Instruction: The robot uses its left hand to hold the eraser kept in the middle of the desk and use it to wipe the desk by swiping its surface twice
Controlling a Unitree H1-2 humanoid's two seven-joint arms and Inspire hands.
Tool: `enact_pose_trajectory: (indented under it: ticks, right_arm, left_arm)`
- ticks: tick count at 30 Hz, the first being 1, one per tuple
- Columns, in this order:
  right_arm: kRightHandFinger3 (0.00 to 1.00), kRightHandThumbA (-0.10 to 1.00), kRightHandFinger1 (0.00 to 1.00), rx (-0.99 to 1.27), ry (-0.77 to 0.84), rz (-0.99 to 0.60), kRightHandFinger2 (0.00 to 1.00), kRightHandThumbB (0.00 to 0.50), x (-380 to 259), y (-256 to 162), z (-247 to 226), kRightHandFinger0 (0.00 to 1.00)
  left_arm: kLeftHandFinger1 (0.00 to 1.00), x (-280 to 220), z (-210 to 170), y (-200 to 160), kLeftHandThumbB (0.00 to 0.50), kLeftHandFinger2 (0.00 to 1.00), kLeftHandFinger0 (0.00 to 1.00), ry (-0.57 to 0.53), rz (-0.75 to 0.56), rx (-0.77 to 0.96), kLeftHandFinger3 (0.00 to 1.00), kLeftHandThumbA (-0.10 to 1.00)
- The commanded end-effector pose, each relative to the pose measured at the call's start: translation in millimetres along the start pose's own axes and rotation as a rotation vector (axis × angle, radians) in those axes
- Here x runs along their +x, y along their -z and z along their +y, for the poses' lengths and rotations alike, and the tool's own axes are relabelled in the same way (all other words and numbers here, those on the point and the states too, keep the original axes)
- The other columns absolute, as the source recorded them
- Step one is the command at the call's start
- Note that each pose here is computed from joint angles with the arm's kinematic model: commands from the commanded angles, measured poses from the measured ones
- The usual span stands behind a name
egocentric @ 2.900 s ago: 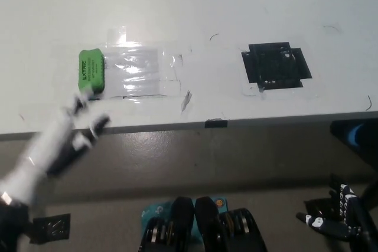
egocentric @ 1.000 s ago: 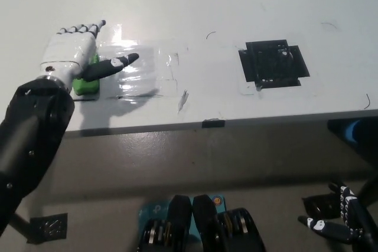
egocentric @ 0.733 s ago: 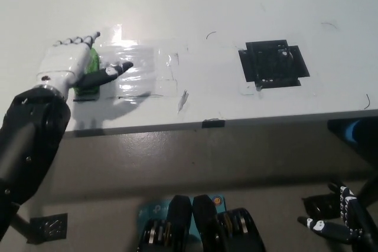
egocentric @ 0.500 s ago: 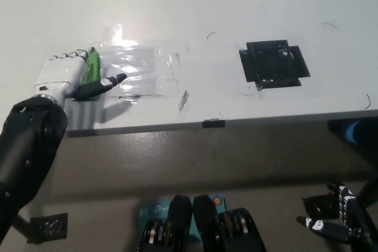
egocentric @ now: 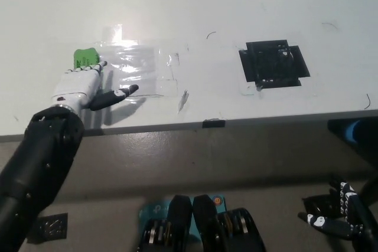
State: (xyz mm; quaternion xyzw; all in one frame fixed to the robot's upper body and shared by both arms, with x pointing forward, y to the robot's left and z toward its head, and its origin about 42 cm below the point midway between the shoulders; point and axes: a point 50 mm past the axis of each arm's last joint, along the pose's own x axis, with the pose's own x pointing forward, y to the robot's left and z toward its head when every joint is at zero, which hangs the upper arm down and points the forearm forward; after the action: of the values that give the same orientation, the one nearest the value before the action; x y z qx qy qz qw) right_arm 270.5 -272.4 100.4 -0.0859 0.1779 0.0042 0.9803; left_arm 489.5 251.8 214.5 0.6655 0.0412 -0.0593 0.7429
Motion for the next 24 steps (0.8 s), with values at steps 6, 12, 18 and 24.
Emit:
enact_pose_trajectory:
  ticks: [6, 12, 18, 24]
  right_arm:
    - [1.00, 0.98, 1.00, -0.003, 0.006, -0.054, 1.00, 0.183, 2.6, -17.9, 0.2, 1.00]
    - [1.00, 0.97, 1.00, 0.003, 0.009, -0.060, 1.00, 0.170, 2.6, -19.6, 1.3, 1.00]
    - [1.00, 0.96, 1.00, 0.017, 0.033, -0.058, 1.00, 0.151, -0.3, -17.9, 0.2, 1.00]
    - [1.00, 0.96, 1.00, 0.018, 0.040, -0.065, 1.00, 0.167, 0.4, -20.3, -3.0, 1.00]
  left_arm:
    - [1.00, 10.8, 28.3, -2.2, 0.346, 1.00, 1.00, -0.118, -0.037, 0.031, 1.00, 1.00]
    - [1.00, 8.3, 2.6, 11.6, 0.334, 1.00, 1.00, -0.055, 0.003, 0.017, 1.00, 1.00]
    - [1.00, -3.6, -47.7, 25.3, 0.342, 1.00, 1.00, 0.032, 0.071, -0.053, 1.00, 1.00]
    - [1.00, -5.0, -71.3, 25.7, 0.301, 1.00, 1.00, 0.067, 0.088, -0.074, 1.00, 1.00]
